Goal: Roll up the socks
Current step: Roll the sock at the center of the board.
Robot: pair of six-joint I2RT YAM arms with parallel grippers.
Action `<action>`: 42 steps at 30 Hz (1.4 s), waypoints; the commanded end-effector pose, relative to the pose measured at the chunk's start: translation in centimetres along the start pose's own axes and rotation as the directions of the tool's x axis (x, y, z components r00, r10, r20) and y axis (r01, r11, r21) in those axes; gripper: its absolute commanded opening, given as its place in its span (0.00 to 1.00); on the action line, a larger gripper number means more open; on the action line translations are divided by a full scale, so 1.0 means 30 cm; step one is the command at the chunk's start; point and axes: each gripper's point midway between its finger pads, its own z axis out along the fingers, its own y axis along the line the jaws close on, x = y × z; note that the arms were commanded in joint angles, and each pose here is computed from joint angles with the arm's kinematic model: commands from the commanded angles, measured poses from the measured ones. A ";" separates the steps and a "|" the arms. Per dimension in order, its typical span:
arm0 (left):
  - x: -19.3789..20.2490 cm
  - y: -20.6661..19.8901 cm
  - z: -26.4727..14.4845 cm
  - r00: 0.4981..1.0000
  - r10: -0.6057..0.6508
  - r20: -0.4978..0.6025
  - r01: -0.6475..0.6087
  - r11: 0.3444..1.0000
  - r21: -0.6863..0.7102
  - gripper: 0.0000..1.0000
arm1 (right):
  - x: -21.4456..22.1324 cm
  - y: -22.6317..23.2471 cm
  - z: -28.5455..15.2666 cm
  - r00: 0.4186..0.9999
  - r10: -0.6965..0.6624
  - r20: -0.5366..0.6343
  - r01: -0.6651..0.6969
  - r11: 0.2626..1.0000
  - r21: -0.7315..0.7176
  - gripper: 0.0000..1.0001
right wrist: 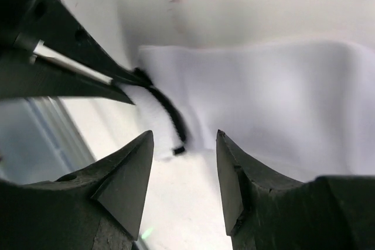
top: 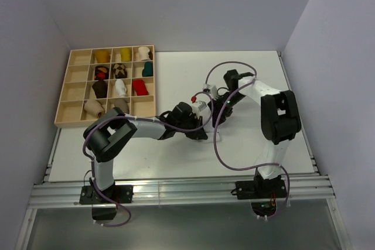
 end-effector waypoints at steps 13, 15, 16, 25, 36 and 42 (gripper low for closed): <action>0.186 0.048 -0.082 0.756 -0.556 -0.346 0.528 0.830 -0.181 0.00 | -0.027 -0.008 -0.189 0.913 -0.338 0.230 0.234 0.894 0.382 0.58; 0.196 0.047 -0.088 0.715 -0.601 -0.358 0.567 0.797 -0.206 0.00 | 0.001 0.022 -0.169 0.894 -0.400 0.200 0.287 0.856 0.429 0.59; 0.196 0.043 -0.092 0.698 -0.616 -0.365 0.581 0.785 -0.214 0.00 | 0.004 0.047 -0.143 0.869 -0.463 0.172 0.346 0.819 0.457 0.60; 0.154 0.043 -0.090 0.622 -0.693 -0.366 0.603 0.721 -0.341 0.00 | 0.019 0.155 -0.021 0.738 -0.671 0.071 0.563 0.670 0.484 0.65; 0.135 0.042 -0.079 0.575 -0.729 -0.371 0.638 0.684 -0.354 0.00 | 0.030 0.231 0.077 0.650 -0.760 -0.021 0.679 0.568 0.465 0.66; 0.124 0.036 -0.070 0.562 -0.735 -0.379 0.656 0.675 -0.337 0.00 | 0.039 0.228 0.139 0.636 -0.768 -0.070 0.710 0.548 0.442 0.65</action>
